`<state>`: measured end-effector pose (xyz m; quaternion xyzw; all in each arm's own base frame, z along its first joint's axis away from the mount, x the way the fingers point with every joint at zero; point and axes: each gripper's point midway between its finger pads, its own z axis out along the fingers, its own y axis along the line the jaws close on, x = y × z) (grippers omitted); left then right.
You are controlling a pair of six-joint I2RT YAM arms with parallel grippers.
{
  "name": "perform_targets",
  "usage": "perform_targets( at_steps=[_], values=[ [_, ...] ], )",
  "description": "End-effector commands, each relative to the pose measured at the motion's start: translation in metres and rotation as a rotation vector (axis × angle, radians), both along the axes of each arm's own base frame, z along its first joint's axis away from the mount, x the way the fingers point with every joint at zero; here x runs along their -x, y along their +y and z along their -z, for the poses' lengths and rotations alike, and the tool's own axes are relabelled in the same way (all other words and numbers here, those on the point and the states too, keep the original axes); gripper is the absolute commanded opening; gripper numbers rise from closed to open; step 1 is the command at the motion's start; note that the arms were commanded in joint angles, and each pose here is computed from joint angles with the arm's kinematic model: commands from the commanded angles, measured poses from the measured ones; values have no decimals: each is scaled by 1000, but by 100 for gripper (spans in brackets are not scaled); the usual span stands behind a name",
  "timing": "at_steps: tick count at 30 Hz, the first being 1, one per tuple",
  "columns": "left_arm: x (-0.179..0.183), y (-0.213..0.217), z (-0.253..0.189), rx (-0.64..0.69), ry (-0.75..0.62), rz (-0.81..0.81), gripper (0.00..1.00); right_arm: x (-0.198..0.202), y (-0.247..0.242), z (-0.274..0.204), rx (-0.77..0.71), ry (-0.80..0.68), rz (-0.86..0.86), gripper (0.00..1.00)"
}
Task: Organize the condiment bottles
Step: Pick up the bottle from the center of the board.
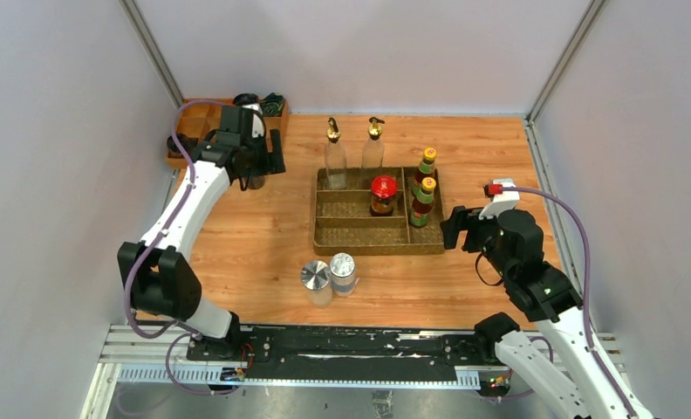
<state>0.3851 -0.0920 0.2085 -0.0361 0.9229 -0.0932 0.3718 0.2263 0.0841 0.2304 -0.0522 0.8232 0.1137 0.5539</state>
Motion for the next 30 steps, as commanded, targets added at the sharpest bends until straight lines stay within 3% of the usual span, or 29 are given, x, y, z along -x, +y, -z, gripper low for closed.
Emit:
perform_targets(
  at_steps=[1, 7, 18, 30],
  values=[
    [-22, 35, 8, -48, -12, -121, 84, 4, 1, -9, 12, -9, -19, 85],
    [-45, 75, 33, -163, 39, -233, 84, 3, 1, -5, 17, 3, -18, 85],
    [-84, 96, 68, -184, 88, -295, 84, 1, 5, 0, 11, 14, -28, 86],
    [-114, 104, 76, -179, 80, -296, 83, 2, 5, 5, 15, 22, -26, 86]
  ],
)
